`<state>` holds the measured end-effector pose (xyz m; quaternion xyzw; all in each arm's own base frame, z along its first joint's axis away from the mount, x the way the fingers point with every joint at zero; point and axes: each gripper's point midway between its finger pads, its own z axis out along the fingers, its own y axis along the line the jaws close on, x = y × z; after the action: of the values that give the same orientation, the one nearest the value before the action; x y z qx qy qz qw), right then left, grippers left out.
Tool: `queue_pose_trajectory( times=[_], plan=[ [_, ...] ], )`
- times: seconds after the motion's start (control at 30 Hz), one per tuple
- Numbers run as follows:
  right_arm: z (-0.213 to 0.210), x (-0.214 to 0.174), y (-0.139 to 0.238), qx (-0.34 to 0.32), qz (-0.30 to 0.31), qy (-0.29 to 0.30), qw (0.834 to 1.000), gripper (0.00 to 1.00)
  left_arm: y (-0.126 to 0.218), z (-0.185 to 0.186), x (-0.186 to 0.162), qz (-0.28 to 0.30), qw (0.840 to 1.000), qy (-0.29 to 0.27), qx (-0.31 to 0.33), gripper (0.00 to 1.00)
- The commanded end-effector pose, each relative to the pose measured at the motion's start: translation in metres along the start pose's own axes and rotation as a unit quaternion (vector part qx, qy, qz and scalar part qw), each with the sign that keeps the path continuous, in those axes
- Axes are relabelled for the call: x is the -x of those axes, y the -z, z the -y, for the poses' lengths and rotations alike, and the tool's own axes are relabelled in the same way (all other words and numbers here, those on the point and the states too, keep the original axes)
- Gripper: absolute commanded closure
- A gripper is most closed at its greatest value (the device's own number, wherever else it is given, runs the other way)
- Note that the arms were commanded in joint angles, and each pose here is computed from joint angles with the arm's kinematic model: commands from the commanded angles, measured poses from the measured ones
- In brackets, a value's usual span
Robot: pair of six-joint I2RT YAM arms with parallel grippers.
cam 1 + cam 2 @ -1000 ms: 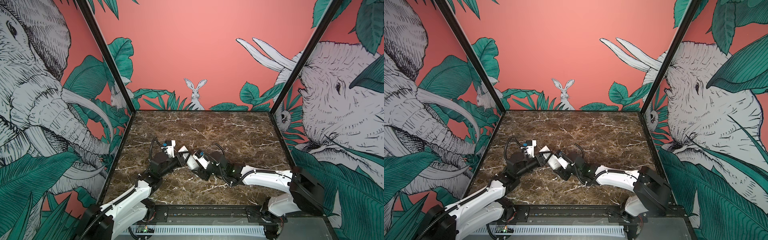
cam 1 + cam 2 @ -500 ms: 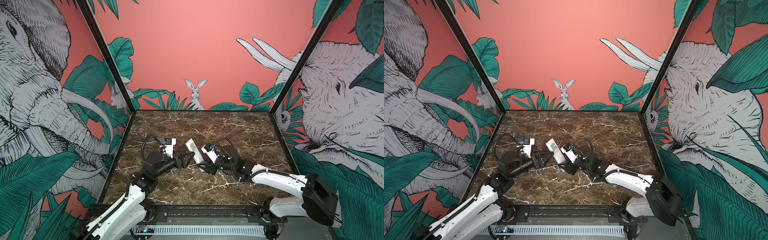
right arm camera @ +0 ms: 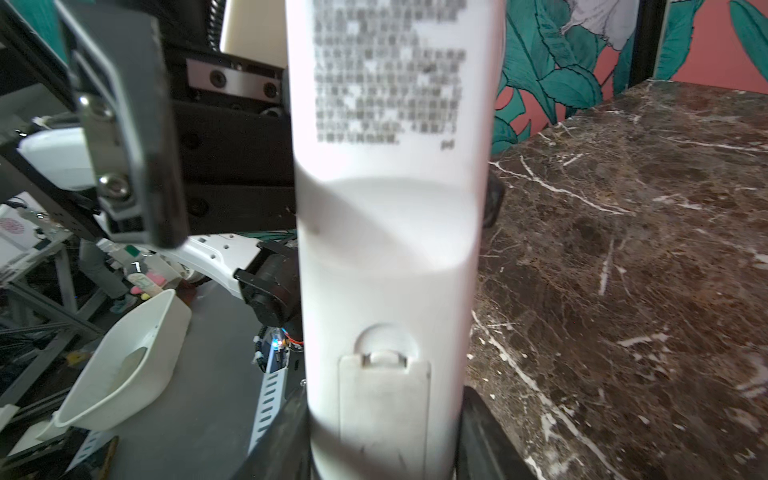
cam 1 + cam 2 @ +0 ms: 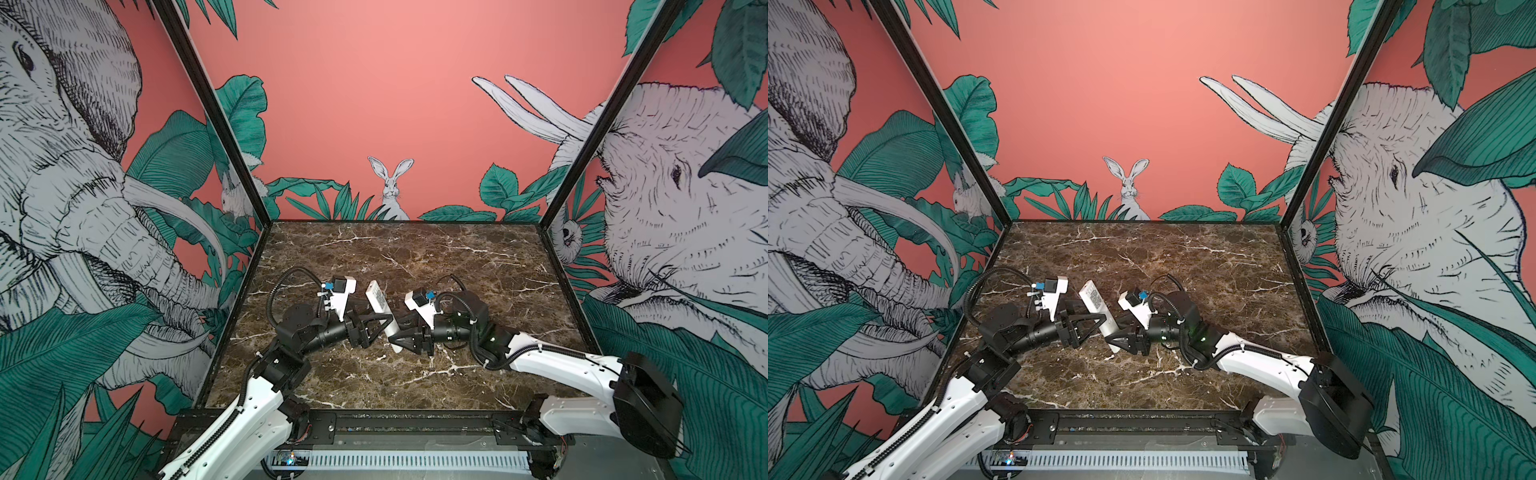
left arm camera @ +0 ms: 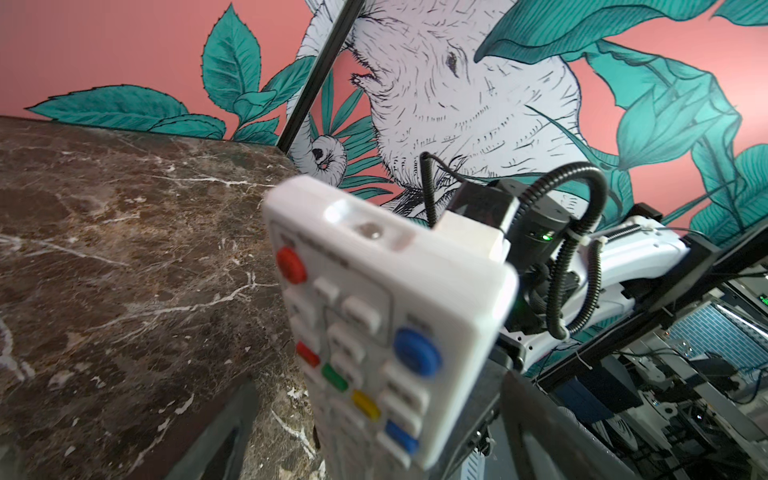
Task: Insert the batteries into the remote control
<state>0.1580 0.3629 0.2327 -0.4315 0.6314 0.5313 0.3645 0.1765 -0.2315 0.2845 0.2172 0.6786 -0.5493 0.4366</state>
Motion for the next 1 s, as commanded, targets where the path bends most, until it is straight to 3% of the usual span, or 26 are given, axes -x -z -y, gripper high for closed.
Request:
queue_pose_trajectory(
  times=[0.0, 0.4, 0.73, 0.97],
  plan=[
    [-0.022, 0.027, 0.003, 0.054, 0.048, 0.034, 0.997, 0.73, 0.004, 0.024, 0.014, 0.017, 0.999, -0.030, -0.042, 0.10],
    [-0.030, 0.027, 0.003, 0.079, 0.048, 0.029, 0.995, 0.73, 0.005, 0.032, 0.019, 0.026, 0.997, -0.037, -0.062, 0.28],
    [-0.037, 0.032, 0.003, 0.104, 0.054, 0.030, 0.993, 0.73, 0.006, 0.036, 0.019, 0.029, 0.996, -0.038, -0.077, 0.35],
    [-0.041, 0.034, 0.001, 0.120, 0.059, 0.024, 0.991, 0.73, 0.006, 0.039, 0.019, 0.029, 0.995, -0.040, -0.083, 0.53]
  ],
)
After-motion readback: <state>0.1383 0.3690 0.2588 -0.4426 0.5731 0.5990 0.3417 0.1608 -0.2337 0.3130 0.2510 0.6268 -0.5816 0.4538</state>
